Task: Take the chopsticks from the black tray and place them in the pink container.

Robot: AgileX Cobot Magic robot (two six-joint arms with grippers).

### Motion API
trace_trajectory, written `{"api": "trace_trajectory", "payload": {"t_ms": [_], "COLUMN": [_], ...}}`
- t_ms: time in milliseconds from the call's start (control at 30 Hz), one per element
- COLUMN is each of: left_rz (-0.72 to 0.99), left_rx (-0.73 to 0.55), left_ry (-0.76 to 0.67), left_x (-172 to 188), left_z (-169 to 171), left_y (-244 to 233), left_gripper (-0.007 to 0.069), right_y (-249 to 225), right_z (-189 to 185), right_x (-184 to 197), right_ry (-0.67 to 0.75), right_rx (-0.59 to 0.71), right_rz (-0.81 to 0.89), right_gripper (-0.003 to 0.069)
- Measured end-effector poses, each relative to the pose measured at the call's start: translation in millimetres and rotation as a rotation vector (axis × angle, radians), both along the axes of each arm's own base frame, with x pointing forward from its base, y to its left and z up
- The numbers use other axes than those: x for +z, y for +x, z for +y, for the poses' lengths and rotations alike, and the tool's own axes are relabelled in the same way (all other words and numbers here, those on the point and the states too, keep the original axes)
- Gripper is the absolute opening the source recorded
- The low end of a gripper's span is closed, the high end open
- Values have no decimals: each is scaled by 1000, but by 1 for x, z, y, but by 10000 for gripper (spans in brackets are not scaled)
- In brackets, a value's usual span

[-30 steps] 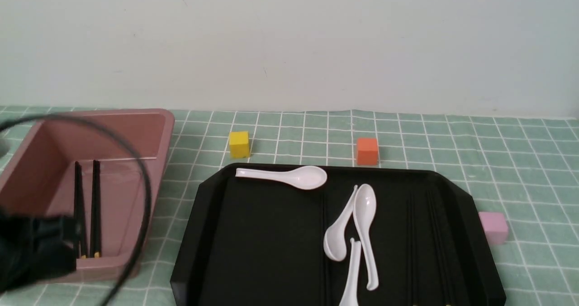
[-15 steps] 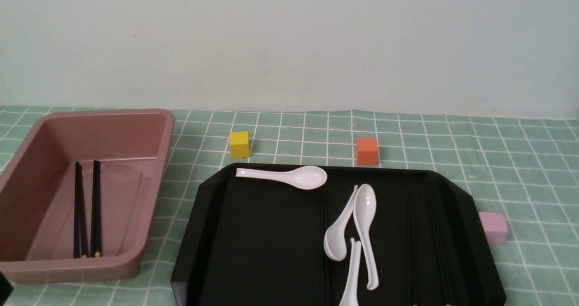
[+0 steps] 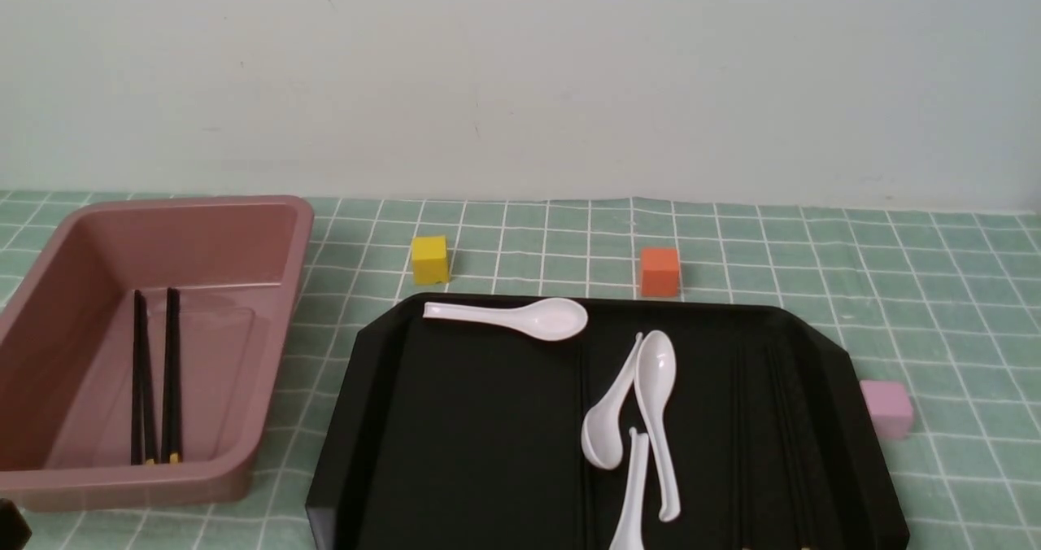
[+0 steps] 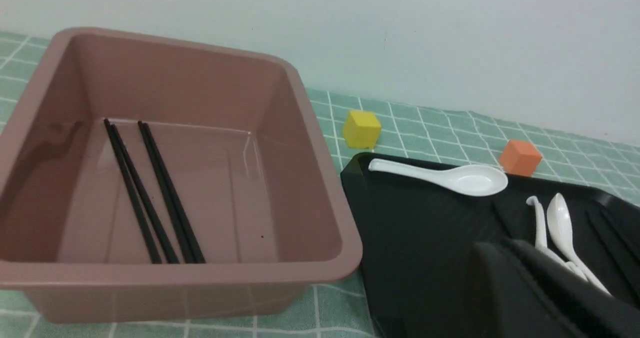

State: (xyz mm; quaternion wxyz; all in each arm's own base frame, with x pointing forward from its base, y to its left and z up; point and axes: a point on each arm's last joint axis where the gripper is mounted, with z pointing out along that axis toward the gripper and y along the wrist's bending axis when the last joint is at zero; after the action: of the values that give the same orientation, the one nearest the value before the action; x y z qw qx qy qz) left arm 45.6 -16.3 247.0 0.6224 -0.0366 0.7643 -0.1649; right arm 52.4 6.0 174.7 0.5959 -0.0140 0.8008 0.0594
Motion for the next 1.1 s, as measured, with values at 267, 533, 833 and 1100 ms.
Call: {"api": "trace_trajectory", "payload": {"t_ms": [267,533,833,1100], "left_rz": [41,113,136,137], "left_rx": [55,143,151,151], "left_ry": [29,23,17,13], "left_x": [-51,-75,-77,-77], "left_z": [5,13,13,13], "left_y": [6,7,7,7], "left_gripper": [-12,-9,1,8], "right_y": [0,0,0,0], "right_z": [0,0,0,0], "right_x": [0,0,0,0], "right_ry": [0,0,0,0], "right_rx": [0,0,0,0], "right_rz": [0,0,0,0], "right_gripper": [240,240,240,240]}}
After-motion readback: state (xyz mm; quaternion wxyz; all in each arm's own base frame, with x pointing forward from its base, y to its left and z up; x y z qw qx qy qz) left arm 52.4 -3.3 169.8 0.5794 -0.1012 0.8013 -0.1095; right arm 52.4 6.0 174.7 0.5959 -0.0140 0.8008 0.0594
